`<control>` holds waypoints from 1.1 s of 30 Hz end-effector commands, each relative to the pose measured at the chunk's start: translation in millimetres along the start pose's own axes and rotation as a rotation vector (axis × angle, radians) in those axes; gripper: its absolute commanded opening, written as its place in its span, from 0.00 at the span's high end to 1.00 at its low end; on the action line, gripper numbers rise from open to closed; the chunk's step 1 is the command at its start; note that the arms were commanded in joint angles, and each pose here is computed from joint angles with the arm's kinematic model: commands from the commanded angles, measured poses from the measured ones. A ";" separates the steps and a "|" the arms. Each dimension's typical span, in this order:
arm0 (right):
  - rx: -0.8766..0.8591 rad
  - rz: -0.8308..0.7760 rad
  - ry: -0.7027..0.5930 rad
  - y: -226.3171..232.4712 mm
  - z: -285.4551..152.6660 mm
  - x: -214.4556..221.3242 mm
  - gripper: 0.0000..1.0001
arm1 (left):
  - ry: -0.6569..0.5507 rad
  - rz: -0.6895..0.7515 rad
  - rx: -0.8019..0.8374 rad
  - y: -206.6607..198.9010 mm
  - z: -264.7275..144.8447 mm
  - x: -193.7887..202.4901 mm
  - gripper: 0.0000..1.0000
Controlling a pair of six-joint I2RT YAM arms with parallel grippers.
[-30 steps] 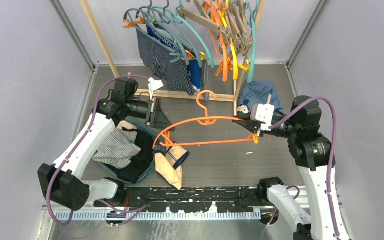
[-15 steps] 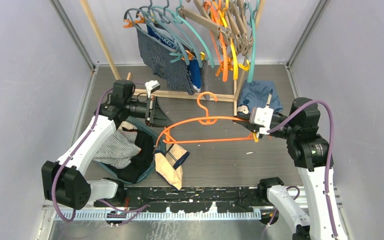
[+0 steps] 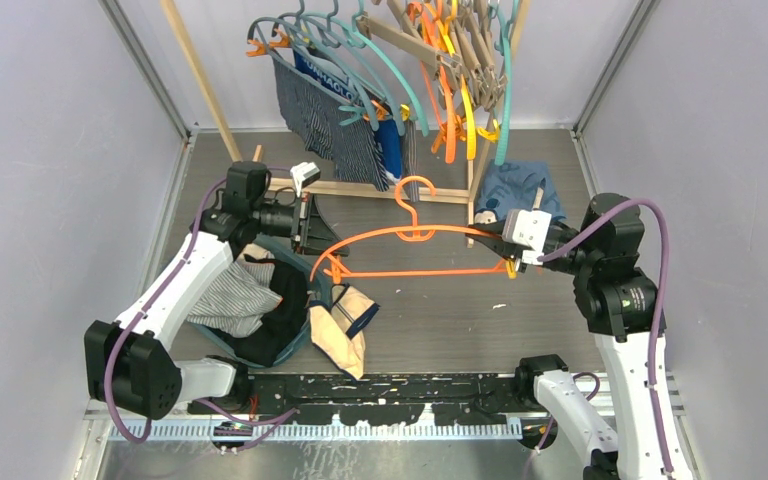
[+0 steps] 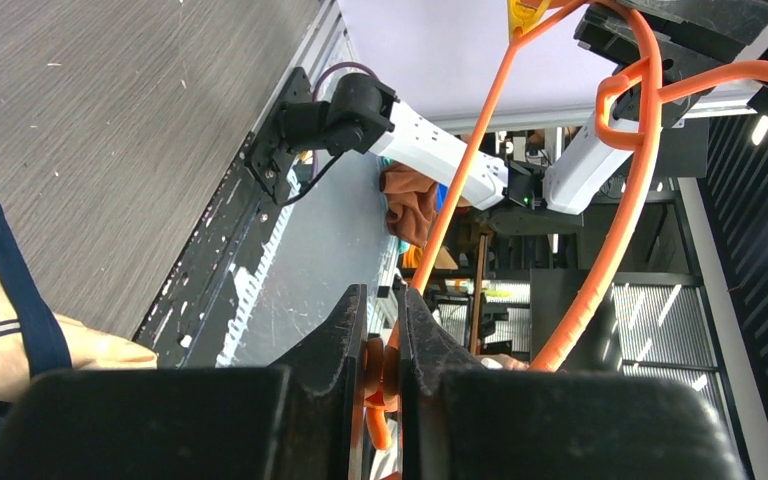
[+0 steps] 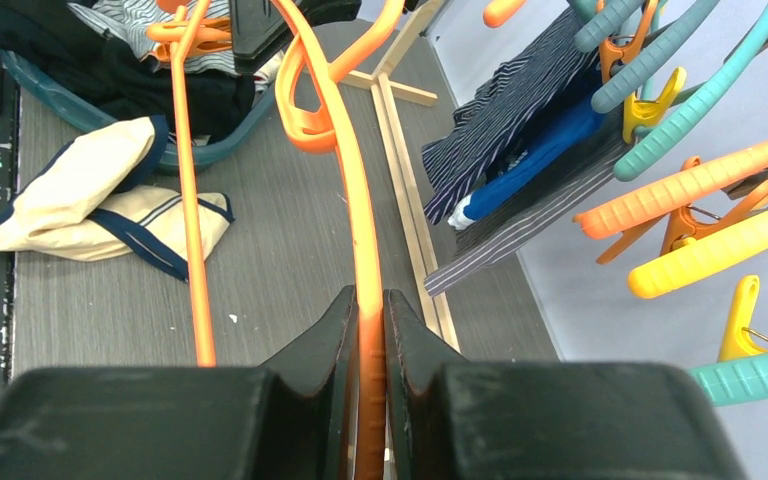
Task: Remove the underwear clipped to the hanger
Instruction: Remove the underwear from the hanger, then place the hanger at the clothesline.
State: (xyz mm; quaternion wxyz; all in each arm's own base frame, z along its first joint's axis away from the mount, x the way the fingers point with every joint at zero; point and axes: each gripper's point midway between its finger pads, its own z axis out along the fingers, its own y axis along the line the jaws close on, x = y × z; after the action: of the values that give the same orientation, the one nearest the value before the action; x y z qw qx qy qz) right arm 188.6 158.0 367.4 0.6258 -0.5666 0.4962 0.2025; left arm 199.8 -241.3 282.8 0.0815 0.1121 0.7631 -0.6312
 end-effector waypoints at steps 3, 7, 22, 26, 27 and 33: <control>0.052 -0.016 -0.032 -15.9 2.4 -5.7 0.99 | 0.005 0.053 0.043 -11.7 -3.1 4.1 1.00; 0.029 0.002 -0.040 -11.2 4.7 -2.8 0.99 | 0.006 0.059 0.050 -14.2 -3.1 3.9 0.96; -0.062 0.061 -0.055 8.1 5.0 -4.2 0.99 | -0.019 0.188 0.064 -22.7 -9.6 5.9 0.43; -0.095 0.079 -0.047 17.3 2.9 -3.8 0.99 | -0.046 0.259 0.037 -23.3 -14.3 0.9 0.29; -0.101 0.084 -0.042 19.7 2.2 -2.8 0.99 | -0.054 0.281 0.025 -23.8 -16.0 -1.0 0.27; -0.134 0.114 -0.021 33.0 0.3 5.7 0.99 | -0.089 0.461 -0.095 -27.4 -26.5 -9.2 0.18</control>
State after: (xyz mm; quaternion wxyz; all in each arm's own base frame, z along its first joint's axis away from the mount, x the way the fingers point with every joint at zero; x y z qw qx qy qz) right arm 175.8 163.6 336.2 0.5761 -0.5618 0.5280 0.2714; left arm 201.7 -229.2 293.8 0.1752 0.1809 0.7522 -0.6089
